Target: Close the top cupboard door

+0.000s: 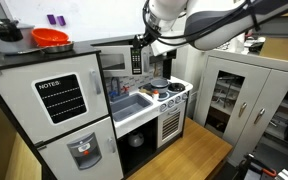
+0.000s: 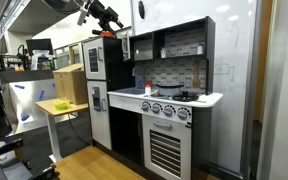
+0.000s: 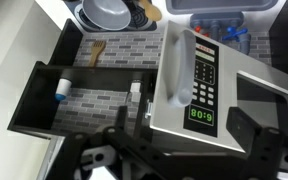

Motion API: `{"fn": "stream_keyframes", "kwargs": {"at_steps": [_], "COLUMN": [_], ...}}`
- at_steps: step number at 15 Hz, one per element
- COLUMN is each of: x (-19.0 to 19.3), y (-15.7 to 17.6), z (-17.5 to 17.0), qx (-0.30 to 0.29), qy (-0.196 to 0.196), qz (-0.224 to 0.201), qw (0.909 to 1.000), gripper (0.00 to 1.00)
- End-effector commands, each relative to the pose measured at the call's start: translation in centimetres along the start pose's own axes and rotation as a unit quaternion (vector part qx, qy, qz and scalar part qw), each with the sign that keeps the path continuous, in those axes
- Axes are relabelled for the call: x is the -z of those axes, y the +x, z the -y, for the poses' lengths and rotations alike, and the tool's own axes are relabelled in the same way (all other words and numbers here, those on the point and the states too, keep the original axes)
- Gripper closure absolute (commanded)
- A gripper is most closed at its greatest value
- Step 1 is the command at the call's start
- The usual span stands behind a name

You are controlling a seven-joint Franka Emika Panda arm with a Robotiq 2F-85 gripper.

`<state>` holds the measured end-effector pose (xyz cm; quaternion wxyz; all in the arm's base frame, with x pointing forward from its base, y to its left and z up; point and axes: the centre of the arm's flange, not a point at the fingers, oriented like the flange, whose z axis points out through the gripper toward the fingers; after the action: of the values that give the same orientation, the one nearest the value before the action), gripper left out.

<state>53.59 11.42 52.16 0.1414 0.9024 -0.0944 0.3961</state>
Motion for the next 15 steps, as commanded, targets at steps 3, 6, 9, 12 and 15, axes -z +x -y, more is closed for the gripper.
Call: {"fn": "stream_keyframes", "kwargs": {"at_steps": [3, 6, 9, 12, 15], "x": [2.1, 2.8, 2.8, 1.8, 0.7], "y": [0.4, 0.5, 1.3, 1.9, 2.4], "z": [-0.9, -0.8, -0.3, 0.0, 0.4], "qx": [-0.016, -0.014, -0.013, -0.016, -0.018], "qy": [0.004, 0.038, 0.067, 0.069, 0.057], "qz": [0.084, 0.125, 0.157, 0.188, 0.207], "qw": [0.9963, 0.9913, 0.9853, 0.9796, 0.9765], "gripper": [0.0, 0.0, 0.0, 0.0, 0.0]}}
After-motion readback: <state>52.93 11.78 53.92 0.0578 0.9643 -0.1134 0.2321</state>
